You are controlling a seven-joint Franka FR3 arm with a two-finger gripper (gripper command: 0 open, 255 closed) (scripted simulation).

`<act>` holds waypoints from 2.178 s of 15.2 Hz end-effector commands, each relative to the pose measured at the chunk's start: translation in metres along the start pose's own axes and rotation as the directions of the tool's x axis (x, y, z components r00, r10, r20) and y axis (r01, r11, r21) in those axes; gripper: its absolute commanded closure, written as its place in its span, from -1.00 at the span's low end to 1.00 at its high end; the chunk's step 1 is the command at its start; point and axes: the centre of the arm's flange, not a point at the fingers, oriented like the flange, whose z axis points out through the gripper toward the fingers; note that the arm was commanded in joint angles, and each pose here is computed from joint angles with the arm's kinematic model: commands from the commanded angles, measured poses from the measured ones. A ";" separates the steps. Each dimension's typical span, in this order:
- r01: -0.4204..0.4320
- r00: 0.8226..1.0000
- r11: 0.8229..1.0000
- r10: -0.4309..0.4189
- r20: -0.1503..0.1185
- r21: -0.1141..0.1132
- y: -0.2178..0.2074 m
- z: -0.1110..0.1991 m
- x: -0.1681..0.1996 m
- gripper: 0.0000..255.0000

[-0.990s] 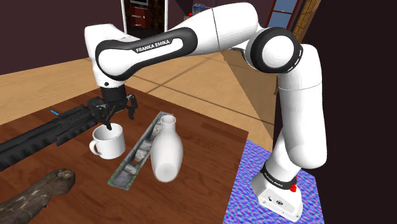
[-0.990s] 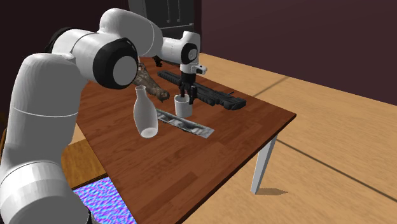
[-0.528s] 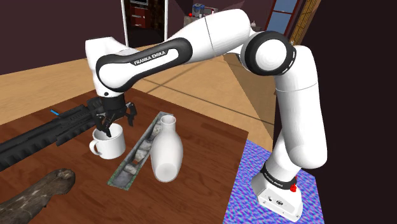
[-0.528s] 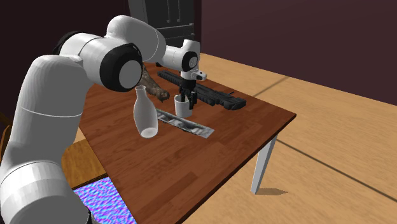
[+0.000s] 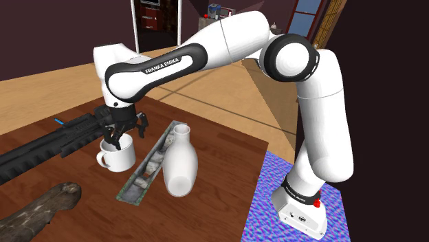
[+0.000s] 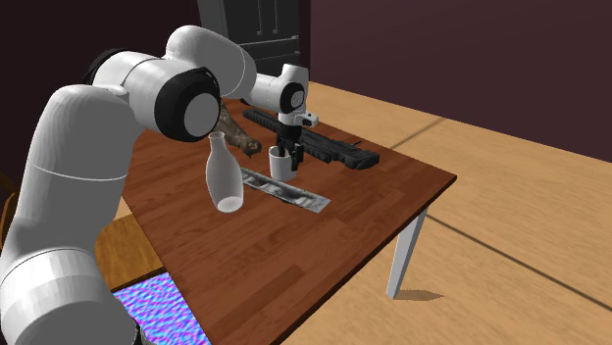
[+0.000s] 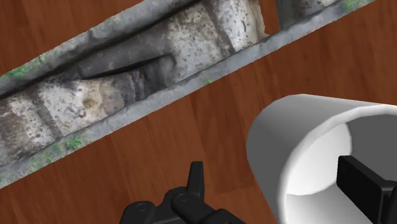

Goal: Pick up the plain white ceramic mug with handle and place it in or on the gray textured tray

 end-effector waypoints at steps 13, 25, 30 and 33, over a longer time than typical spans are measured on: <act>0.000 1.000 1.000 0.000 0.000 0.000 0.000 -0.016 -0.002 1.00; 0.000 1.000 1.000 0.000 0.000 0.000 -0.002 -0.079 -0.009 1.00; 0.000 1.000 1.000 0.000 0.000 0.000 -0.002 -0.105 -0.012 1.00; 0.000 1.000 1.000 0.000 0.000 0.000 -0.002 -0.120 -0.014 1.00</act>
